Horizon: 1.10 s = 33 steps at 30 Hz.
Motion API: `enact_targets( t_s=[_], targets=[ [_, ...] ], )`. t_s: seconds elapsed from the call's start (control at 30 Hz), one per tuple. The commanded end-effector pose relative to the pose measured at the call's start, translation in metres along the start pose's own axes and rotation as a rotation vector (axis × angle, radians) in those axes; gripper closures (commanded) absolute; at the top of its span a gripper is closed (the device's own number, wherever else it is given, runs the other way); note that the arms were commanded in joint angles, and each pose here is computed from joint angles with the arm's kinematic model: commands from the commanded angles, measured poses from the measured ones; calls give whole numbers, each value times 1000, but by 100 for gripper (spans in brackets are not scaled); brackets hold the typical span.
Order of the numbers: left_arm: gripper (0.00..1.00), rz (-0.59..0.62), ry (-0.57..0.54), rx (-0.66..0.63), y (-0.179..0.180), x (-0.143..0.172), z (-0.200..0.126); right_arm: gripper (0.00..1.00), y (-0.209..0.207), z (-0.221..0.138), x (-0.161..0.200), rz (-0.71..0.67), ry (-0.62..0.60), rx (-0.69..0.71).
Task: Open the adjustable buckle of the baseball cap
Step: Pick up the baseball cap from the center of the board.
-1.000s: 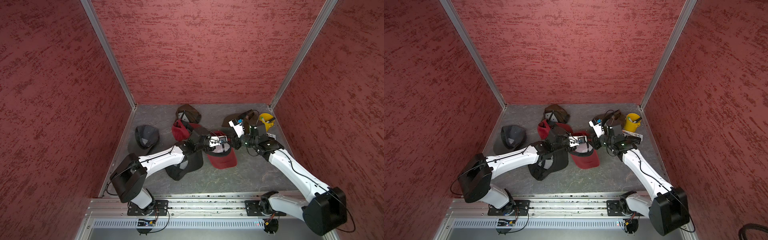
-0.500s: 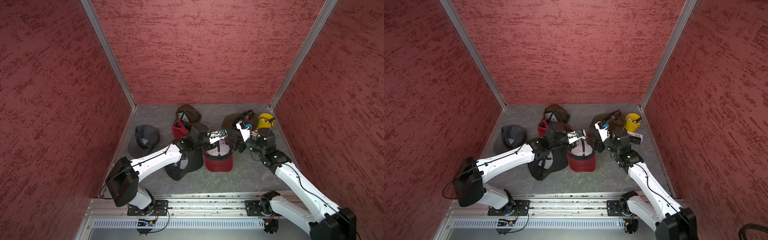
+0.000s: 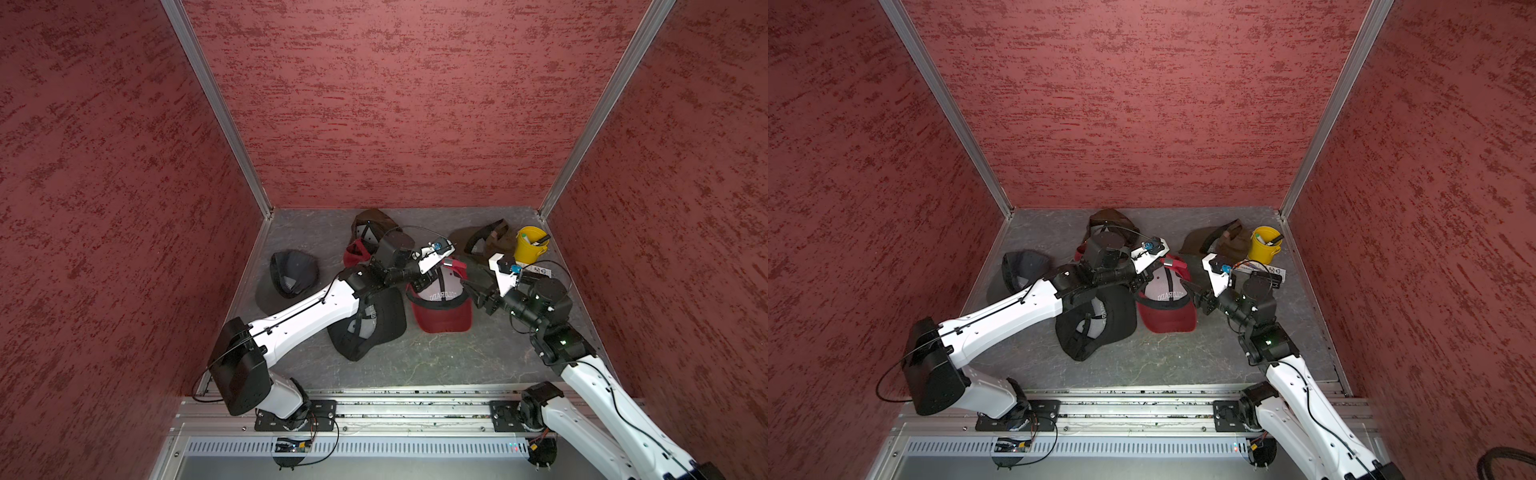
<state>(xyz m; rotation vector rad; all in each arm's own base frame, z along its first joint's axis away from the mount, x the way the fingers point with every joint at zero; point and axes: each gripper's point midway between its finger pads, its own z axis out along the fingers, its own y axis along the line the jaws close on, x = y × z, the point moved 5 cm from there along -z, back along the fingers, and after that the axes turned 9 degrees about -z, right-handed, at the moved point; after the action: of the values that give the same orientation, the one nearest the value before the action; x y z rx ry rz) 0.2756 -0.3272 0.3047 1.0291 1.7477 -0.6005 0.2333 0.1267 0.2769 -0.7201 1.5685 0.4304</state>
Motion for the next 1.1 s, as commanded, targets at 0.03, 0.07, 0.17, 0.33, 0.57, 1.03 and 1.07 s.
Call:
enact_targets(
  t_s=[0.03, 0.07, 0.17, 0.33, 0.57, 1.03, 1.07],
  targets=[
    [100, -76, -42, 8, -2, -24, -12, 33, -4, 2, -16, -37, -93, 18],
    [100, -86, -44, 10, -2, -27, -12, 33, -5, 4, -18, -36, -107, 22],
    [100, -102, -57, 29, -6, -34, -12, 33, -9, 10, -24, -35, -133, 22],
    [100, -134, -63, 36, -7, -40, -12, 37, -12, 19, -34, -52, -164, 15],
    [100, -140, -32, 58, -14, -40, -7, 41, -14, 17, -45, -57, -215, 60],
    [100, -157, 1, 95, -23, -37, 8, 97, -21, 14, -42, -20, -213, 126],
    [100, -161, 0, 102, -24, -37, 8, 100, -21, 14, -42, -16, -213, 126]
  ],
)
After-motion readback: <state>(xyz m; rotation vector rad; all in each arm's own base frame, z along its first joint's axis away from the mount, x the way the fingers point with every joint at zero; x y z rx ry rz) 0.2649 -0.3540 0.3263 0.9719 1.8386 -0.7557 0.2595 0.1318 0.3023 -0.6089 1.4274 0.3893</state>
